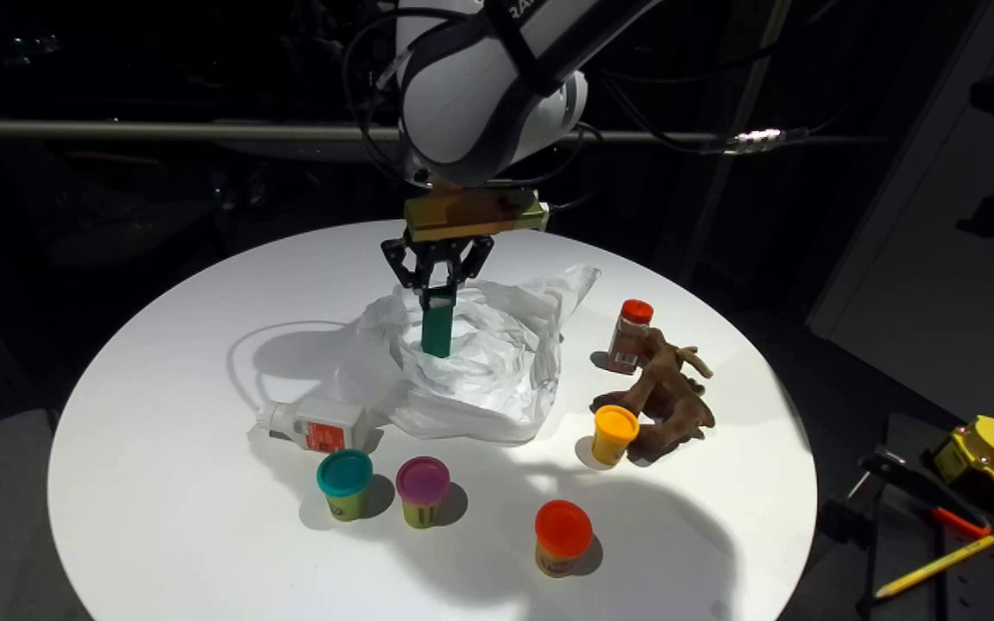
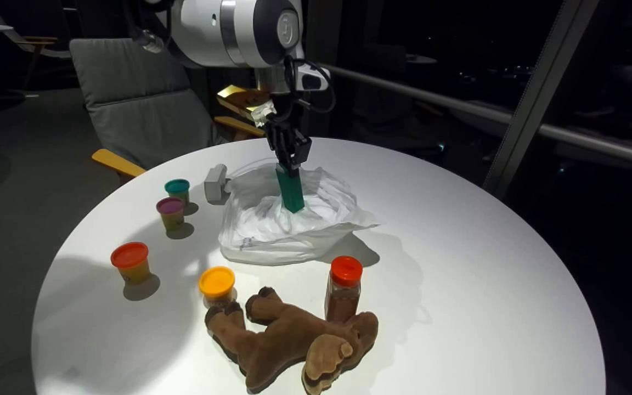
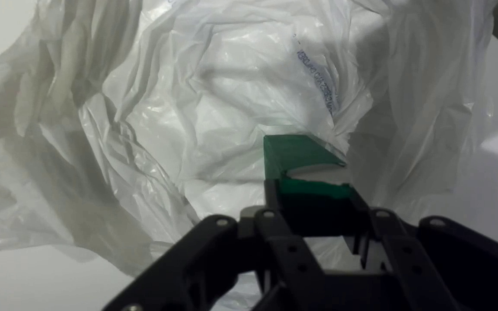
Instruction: Put the things on the table into the plastic bag
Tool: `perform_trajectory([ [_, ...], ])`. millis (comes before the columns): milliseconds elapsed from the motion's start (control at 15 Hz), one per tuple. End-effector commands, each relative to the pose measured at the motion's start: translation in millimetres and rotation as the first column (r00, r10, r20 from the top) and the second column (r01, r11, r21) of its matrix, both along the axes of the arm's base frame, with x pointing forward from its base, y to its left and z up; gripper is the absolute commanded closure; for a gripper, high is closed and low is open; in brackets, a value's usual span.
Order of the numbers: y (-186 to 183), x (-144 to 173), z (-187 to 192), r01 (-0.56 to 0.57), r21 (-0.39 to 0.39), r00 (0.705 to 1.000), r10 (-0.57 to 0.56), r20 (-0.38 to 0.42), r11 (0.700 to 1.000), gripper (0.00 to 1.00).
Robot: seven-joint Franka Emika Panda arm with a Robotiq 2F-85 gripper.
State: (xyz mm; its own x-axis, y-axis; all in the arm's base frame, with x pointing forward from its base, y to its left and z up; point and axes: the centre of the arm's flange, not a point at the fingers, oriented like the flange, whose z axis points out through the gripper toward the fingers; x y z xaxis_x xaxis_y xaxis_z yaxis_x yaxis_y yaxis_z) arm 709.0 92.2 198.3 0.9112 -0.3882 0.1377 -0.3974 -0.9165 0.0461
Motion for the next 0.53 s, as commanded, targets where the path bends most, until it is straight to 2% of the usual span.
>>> perform_trajectory([
  [0, 6.0, 21.7, 0.5, -0.012, -0.039, 1.000, 0.012, 0.001, 0.999, 0.39],
  [333, -1.8, -1.1, 42.5, 0.009, -0.001, 0.999, -0.009, -0.039, 1.000, 0.03],
  [467, -12.1, -16.9, 72.5, 0.037, 0.013, 0.999, -0.037, -0.022, 0.999, 0.00],
])
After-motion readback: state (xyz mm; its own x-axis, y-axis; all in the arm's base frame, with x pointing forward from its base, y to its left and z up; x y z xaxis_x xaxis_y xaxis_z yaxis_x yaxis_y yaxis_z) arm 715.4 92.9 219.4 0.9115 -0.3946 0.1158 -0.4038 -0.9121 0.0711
